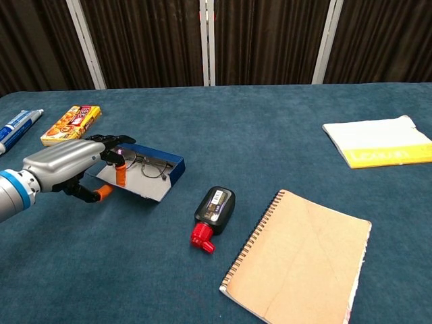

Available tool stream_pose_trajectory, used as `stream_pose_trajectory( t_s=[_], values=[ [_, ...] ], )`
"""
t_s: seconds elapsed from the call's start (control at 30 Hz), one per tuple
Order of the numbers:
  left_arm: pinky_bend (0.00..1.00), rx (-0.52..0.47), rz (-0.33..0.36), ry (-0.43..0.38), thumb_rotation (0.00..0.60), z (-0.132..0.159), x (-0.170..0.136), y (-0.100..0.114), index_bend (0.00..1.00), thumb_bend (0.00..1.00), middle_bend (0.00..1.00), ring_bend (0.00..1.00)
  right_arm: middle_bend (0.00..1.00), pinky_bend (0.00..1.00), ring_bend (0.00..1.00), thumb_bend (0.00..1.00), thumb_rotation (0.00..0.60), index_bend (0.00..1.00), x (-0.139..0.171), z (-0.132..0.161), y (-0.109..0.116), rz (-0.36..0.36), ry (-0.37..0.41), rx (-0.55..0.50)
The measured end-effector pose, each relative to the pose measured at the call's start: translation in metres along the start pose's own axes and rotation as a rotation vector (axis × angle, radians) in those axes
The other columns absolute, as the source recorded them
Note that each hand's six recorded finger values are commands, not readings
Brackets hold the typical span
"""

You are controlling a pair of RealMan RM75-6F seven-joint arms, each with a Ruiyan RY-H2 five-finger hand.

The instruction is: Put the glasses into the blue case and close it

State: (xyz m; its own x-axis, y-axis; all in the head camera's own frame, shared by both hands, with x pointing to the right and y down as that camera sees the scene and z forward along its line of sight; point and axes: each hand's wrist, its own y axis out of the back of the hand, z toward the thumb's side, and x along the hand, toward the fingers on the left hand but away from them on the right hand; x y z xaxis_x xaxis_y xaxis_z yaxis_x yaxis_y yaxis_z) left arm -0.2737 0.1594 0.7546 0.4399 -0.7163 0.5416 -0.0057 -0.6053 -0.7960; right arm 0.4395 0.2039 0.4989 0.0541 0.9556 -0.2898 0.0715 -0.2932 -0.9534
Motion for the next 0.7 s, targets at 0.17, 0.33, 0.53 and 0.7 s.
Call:
stream_pose_trajectory(
  t_s=[0.17, 0.33, 0.53, 0.7],
  values=[
    [0.0, -0.001, 0.035, -0.019, 0.6, 0.0, -0.008, 0.01, 0.75, 0.56, 0.0, 0.0, 0.0, 0.0, 0.0, 0.0, 0.6, 0.0, 0.001, 0.001, 0.002, -0.006, 0.005, -0.005],
    [0.0, 0.005, 0.061, -0.04, 0.6, 0.0, -0.025, 0.027, 0.76, 0.56, 0.0, 0.0, 0.0, 0.0, 0.0, 0.0, 0.6, 0.0, 0.002, 0.002, 0.004, -0.01, 0.007, -0.01],
    [0.0, 0.018, 0.065, -0.044, 0.6, -0.002, -0.046, 0.044, 0.77, 0.56, 0.0, 0.0, 0.0, 0.0, 0.0, 0.0, 0.6, 0.0, 0.003, 0.003, 0.005, -0.014, 0.014, -0.015],
    [0.0, -0.005, 0.008, -0.028, 0.6, 0.0, -0.063, 0.054, 0.76, 0.56, 0.0, 0.0, 0.0, 0.0, 0.0, 0.0, 0.6, 0.0, 0.004, 0.004, 0.006, -0.016, 0.016, -0.016]
  ],
)
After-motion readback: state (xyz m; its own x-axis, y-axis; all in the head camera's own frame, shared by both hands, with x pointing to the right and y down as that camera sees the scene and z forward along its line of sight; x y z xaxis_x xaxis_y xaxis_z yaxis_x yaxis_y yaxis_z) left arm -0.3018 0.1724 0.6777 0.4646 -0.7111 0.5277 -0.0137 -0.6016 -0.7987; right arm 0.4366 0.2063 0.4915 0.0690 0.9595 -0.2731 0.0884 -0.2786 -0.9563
